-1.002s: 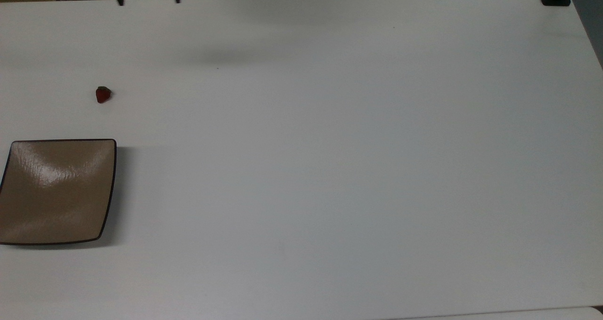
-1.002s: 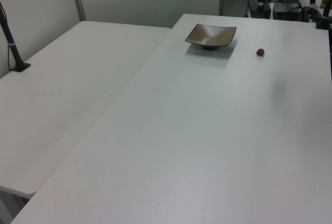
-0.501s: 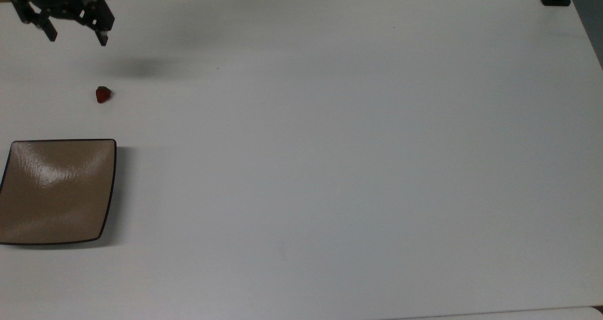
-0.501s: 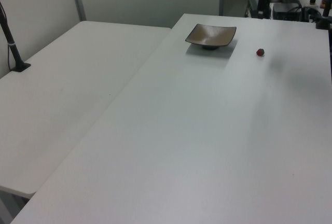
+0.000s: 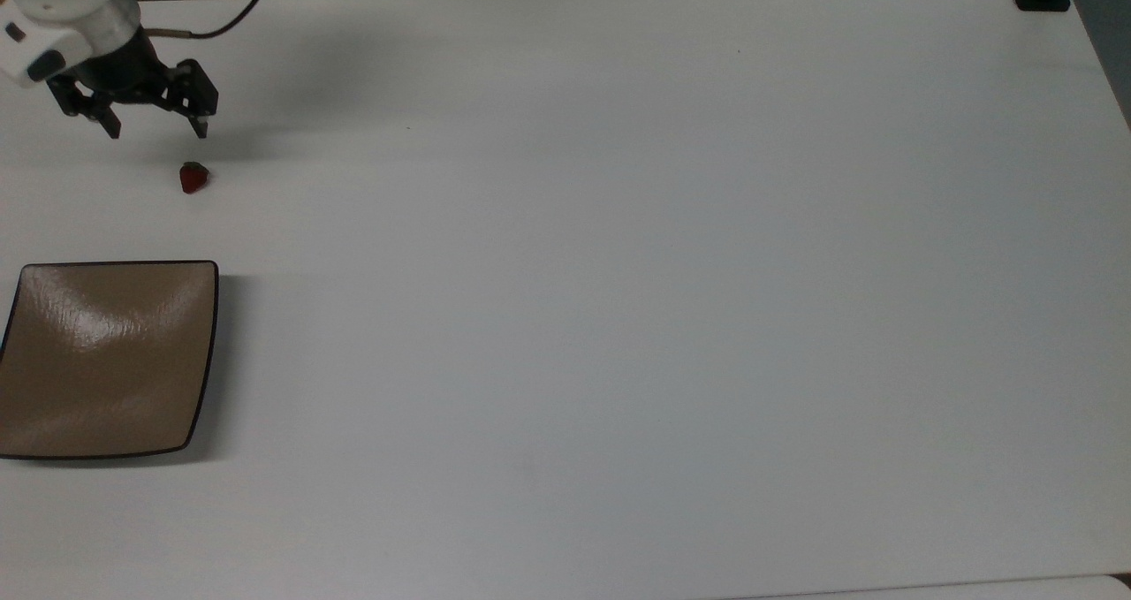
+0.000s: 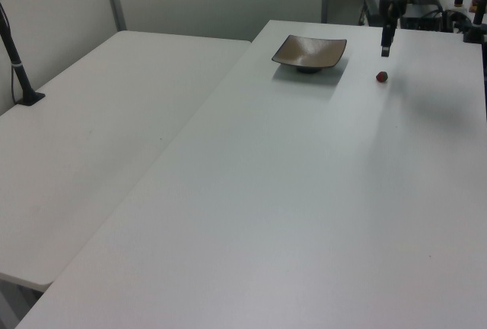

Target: Strawberries on a ceramic plate

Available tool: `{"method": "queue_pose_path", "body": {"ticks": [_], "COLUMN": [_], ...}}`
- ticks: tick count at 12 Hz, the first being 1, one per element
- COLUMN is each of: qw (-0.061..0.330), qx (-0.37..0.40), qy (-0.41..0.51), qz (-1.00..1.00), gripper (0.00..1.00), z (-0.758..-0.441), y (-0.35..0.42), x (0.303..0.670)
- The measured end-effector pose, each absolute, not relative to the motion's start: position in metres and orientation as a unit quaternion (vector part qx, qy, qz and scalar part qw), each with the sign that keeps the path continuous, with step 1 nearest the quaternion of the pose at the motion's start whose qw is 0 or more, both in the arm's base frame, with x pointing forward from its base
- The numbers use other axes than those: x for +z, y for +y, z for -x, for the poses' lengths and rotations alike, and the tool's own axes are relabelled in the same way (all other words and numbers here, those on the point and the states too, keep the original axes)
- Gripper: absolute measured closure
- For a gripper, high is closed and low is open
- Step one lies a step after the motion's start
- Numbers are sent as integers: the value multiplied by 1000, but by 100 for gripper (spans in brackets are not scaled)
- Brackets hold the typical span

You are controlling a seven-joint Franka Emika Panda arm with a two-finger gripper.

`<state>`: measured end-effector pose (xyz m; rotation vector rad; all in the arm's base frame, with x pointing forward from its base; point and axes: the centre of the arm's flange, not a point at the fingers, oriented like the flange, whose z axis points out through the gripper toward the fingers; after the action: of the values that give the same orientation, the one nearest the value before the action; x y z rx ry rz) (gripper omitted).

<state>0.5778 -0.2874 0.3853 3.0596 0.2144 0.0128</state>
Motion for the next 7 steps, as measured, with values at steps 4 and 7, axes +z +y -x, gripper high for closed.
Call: {"method": "queue_pose_path", "body": {"ticks": [4,7], "qw": [35,32], "qx": [-10,-18], "qy": [74,75], "qz": [-997,-997], "gripper": [0,0], "z": [-581,-582], "y": [-289,-289], "x": [339,324]}}
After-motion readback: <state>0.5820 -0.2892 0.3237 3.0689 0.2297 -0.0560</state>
